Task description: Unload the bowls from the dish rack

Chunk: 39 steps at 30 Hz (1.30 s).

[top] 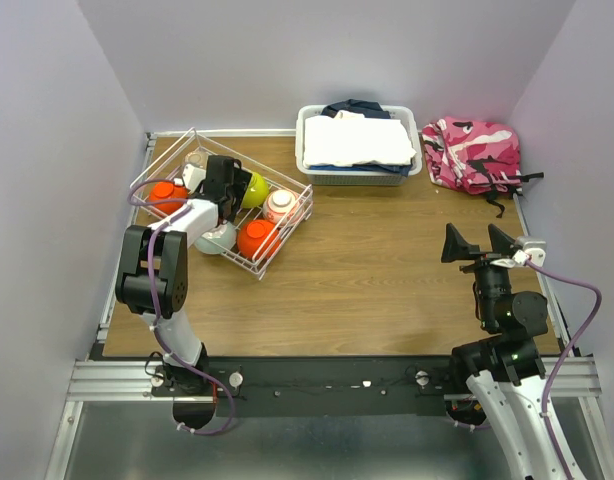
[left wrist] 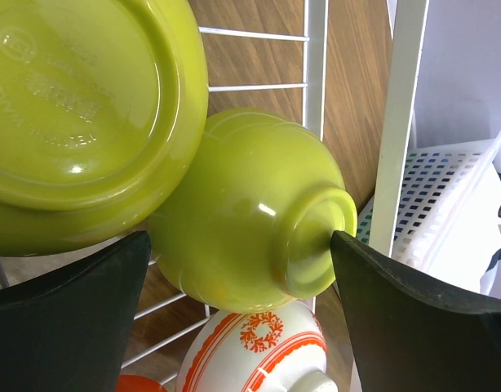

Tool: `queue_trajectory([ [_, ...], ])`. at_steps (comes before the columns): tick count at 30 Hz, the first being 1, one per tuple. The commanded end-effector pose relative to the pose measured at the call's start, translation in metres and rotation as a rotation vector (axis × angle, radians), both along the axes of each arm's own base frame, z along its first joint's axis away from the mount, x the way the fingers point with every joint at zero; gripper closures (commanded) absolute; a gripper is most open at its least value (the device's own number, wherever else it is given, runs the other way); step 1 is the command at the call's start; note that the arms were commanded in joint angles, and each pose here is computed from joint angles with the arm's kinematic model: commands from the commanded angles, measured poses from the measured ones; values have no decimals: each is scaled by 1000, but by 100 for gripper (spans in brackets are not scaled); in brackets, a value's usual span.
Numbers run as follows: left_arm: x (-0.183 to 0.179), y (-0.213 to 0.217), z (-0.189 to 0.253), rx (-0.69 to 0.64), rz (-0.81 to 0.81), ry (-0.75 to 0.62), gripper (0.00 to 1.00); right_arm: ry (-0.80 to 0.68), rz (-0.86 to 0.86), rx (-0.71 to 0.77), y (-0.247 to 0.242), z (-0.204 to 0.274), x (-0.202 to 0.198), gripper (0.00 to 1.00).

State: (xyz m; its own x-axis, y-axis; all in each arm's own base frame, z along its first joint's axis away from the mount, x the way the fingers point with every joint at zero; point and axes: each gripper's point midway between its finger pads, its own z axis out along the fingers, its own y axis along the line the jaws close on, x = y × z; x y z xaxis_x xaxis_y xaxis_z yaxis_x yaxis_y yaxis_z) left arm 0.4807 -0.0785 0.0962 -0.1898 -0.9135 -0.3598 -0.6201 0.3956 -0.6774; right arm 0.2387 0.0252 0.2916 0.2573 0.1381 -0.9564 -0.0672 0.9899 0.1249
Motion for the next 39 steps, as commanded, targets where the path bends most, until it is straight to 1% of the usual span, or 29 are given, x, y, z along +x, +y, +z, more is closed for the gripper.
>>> queue_trajectory([
  [1,-43,9,-73,55,-3,230,1,-6,-10,5,-1,-1,-1,0],
  [12,-36,9,-63,51,-6,154,2,-3,-10,3,-1,-2,0,0],
  [15,-32,9,-51,47,-4,113,7,-3,-10,2,-1,-2,0,0],
  [22,-26,11,-23,57,-3,24,24,-7,-8,4,-1,-1,-1,0],
  [24,-22,10,-13,53,-6,-18,25,-6,-11,5,-2,-2,-1,0],
  [30,-20,8,-2,49,-15,-56,28,-8,-13,5,-2,-1,-2,0],
  [31,-21,8,-3,46,-18,-56,32,-9,-11,4,-2,-1,-2,0],
  [36,-23,6,6,27,-18,-88,35,-9,-12,3,-2,-1,-1,0],
  [37,-24,7,6,25,-15,-91,39,-10,-13,4,-2,0,-2,0],
  [39,-24,6,13,18,-13,-110,40,-7,-10,2,-2,-1,-1,0],
])
